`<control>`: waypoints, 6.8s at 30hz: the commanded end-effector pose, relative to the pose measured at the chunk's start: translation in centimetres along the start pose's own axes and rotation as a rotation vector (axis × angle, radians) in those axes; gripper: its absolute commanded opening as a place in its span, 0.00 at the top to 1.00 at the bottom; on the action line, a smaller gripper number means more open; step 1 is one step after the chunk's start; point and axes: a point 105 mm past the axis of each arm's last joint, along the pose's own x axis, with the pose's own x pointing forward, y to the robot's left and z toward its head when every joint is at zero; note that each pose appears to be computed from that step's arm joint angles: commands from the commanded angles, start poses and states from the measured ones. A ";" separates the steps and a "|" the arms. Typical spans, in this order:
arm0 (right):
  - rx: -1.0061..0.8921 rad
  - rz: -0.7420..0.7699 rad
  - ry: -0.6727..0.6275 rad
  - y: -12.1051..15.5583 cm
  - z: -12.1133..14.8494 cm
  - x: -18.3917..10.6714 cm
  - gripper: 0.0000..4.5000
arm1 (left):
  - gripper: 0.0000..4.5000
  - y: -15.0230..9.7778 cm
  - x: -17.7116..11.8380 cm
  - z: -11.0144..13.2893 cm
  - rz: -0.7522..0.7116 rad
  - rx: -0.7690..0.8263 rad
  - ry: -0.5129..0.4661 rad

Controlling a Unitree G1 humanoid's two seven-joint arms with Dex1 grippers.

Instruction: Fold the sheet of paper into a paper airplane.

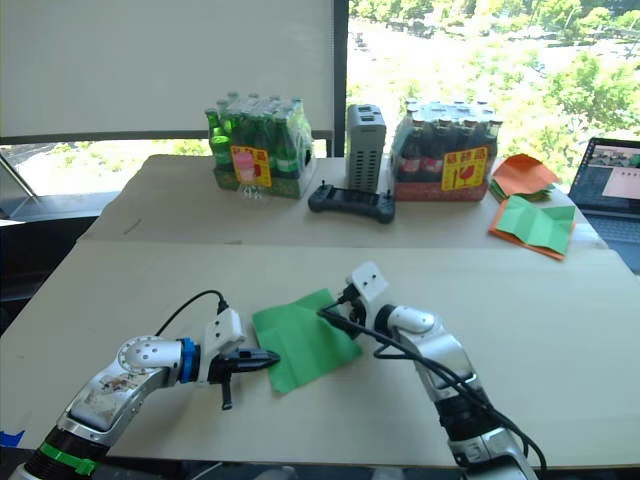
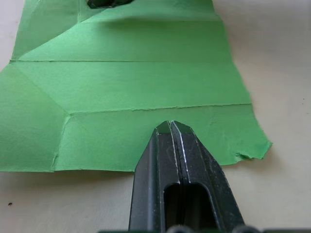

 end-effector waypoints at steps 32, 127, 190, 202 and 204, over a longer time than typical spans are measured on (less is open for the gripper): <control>-0.166 0.065 -0.298 4.0 4.6 -3.2 0.99 | 1.00 2.6 -2.2 2.3 0.092 0.012 -0.054; -0.372 0.258 -0.030 7.5 1.4 0.6 0.99 | 1.00 4.6 3.8 0.6 -0.058 0.248 0.213; -0.270 0.225 0.113 6.9 -3.3 -1.2 0.99 | 1.00 4.4 3.9 0.8 -0.052 0.257 0.200; -0.244 0.195 0.149 6.1 -4.0 -3.1 0.99 | 1.00 4.4 3.9 0.6 -0.059 0.256 0.203; -0.241 0.191 0.155 6.0 -4.2 -3.4 0.99 | 1.00 4.4 3.9 0.6 -0.059 0.256 0.203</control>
